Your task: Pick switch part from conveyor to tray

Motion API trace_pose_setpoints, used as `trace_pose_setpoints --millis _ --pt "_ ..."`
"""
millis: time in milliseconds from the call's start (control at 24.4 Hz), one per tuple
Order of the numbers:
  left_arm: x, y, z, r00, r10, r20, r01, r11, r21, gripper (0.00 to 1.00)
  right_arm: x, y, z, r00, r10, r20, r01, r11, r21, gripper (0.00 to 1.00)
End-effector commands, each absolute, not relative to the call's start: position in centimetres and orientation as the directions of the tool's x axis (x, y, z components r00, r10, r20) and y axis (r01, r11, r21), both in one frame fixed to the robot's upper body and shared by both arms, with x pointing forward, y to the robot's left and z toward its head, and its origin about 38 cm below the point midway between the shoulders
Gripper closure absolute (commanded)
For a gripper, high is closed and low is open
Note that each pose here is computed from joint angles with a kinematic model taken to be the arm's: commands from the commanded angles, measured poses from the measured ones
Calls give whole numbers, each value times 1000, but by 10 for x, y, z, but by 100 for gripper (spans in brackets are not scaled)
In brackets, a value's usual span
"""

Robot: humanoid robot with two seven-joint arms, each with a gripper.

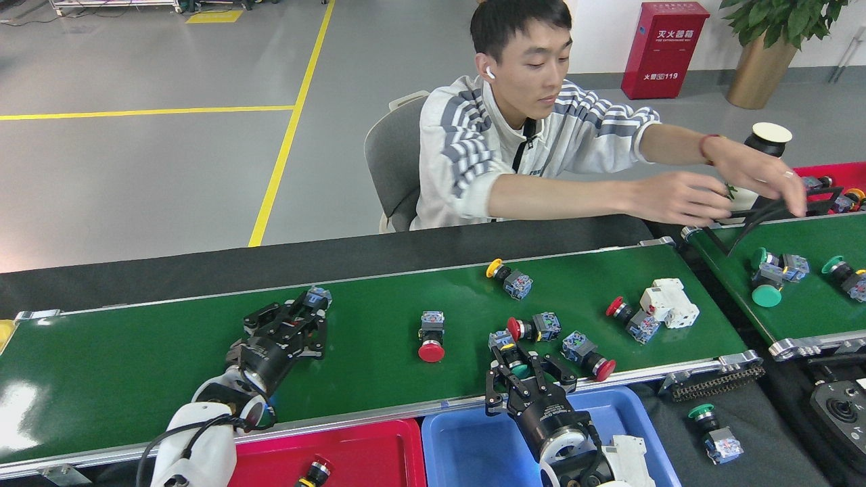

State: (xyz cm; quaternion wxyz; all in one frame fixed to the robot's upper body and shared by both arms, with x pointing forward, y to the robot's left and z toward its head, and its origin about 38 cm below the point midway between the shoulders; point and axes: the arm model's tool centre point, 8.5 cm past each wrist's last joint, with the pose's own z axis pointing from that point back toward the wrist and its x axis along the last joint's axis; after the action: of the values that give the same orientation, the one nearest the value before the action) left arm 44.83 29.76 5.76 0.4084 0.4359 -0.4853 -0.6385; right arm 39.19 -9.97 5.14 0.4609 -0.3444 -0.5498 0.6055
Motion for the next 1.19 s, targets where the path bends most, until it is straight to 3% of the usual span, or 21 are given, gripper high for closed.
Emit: trace_pose_setpoints --millis 0,164,286,327,409,450,491,655,696,819,900,982,1064,1146 --pt "428 329 73 -263 -949 -174 72 -199 977 89 390 -93 69 -423 903 80 -123 31 -992 96" --pt "333 380 67 -260 -953 -153 85 -180 980 89 362 -71 92 -627 776 66 -43 50 -998 96" --pt "260 384 72 -347 -928 -136 83 -174 981 89 335 -43 96 -782 621 48 -24 47 -999 91" --pt "249 378 76 -385 -913 -137 75 -179 981 89 326 -28 94 -814 579 42 -25 37 -999 78" --pt "238 361 73 -413 -902 -125 82 -174 981 89 308 -2 89 -862 505 43 -36 24 -999 42" --pt "236 347 67 -442 -890 -110 90 -166 982 89 302 8 88 -876 481 47 -40 24 -999 9" --pt "238 335 63 -478 -873 -103 96 -168 981 89 298 13 88 -884 464 49 -41 27 -999 0" --pt "237 292 47 -584 -808 -81 119 -183 976 87 289 28 85 -902 427 62 -56 28 -998 0" --pt "237 287 44 -593 -800 -92 123 -204 971 81 289 27 84 -901 430 64 -59 27 -998 0" --pt "237 282 44 -576 -814 -78 118 -177 977 39 294 21 87 -888 454 74 -60 46 -997 0" --pt "237 288 46 -548 -833 -72 114 -160 981 0 314 -9 91 -798 594 106 -57 100 -993 3" --pt "237 299 50 -519 -853 -57 106 -130 986 0 319 -38 87 -642 748 168 -60 170 -984 3" --pt "236 313 56 -478 -878 -31 92 -85 992 0 317 -61 84 -494 846 199 -10 224 -975 3" --pt "231 337 61 -405 -914 -37 89 -80 993 0 307 -81 70 -350 911 218 33 245 -969 3"
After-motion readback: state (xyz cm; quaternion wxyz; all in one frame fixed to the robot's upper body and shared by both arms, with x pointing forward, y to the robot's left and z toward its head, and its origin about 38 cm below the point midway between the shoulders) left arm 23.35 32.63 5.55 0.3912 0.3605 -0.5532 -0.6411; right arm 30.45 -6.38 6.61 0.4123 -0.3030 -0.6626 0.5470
